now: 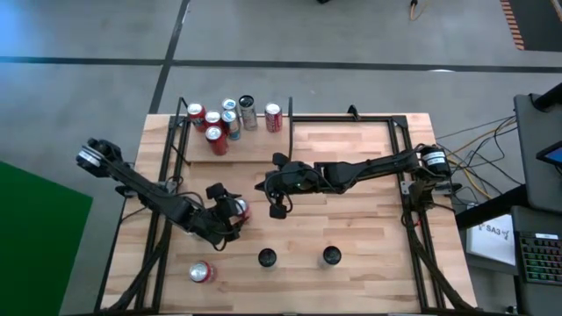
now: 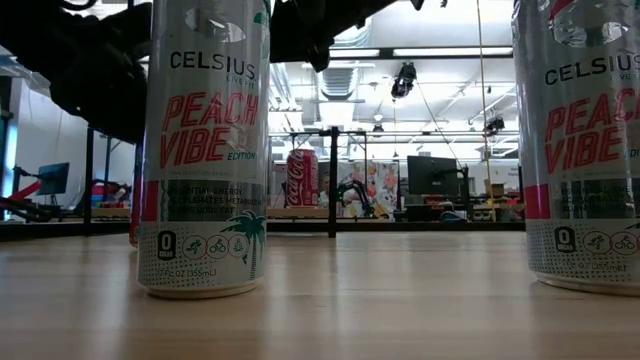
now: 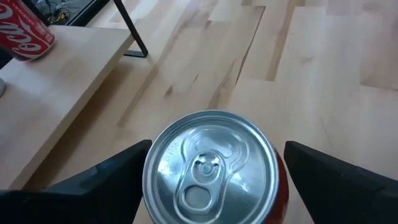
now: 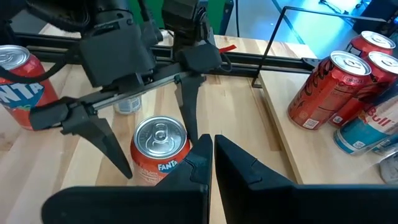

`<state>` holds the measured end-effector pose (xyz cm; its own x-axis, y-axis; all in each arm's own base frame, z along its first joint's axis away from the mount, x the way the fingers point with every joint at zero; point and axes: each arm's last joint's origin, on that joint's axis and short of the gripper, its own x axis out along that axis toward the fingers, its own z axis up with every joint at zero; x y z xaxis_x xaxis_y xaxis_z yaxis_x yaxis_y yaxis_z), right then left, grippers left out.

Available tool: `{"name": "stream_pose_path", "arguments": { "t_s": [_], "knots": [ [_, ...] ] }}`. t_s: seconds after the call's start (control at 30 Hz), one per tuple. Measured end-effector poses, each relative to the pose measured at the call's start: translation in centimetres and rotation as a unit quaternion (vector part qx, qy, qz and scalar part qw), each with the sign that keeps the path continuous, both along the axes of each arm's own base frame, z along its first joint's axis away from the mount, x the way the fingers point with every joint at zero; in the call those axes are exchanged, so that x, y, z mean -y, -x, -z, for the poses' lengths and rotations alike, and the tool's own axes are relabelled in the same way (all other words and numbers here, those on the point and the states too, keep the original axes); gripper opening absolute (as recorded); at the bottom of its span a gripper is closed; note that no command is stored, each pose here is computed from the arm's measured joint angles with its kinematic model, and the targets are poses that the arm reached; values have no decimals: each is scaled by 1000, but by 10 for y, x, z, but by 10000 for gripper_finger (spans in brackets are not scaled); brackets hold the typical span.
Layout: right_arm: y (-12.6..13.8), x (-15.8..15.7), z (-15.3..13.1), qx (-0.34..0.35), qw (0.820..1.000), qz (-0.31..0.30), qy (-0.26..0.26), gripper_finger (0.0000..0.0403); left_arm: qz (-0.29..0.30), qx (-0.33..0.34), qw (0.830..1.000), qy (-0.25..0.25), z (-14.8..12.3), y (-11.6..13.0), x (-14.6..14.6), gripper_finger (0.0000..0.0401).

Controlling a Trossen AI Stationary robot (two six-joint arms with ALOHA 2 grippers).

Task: Place canned beverage on shelf
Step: Put the top orange soda can on the shelf aligned with the other orange soda can

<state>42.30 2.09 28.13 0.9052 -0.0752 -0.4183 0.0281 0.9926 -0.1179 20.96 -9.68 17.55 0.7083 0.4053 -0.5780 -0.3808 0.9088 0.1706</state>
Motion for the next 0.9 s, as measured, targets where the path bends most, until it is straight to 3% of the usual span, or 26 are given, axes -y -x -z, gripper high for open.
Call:
{"name": "stream_pose_path", "arguments": {
  "t_s": [0.3,0.5,0.77,0.9],
  "knots": [
    [0,0,0,-1,1000,-2,4,9,-14,2,1000,-2,5,-2,0,289],
    [0,0,1,-7,1000,-6,13,9,-14,4,1000,-3,-1,-3,1,288],
    [15,11,-7,-65,997,-8,37,9,-44,-12,998,-46,-59,4,-5,288],
    [29,27,-20,-81,996,5,48,9,-109,-2,991,-79,-96,24,-22,288]
  ]
}}
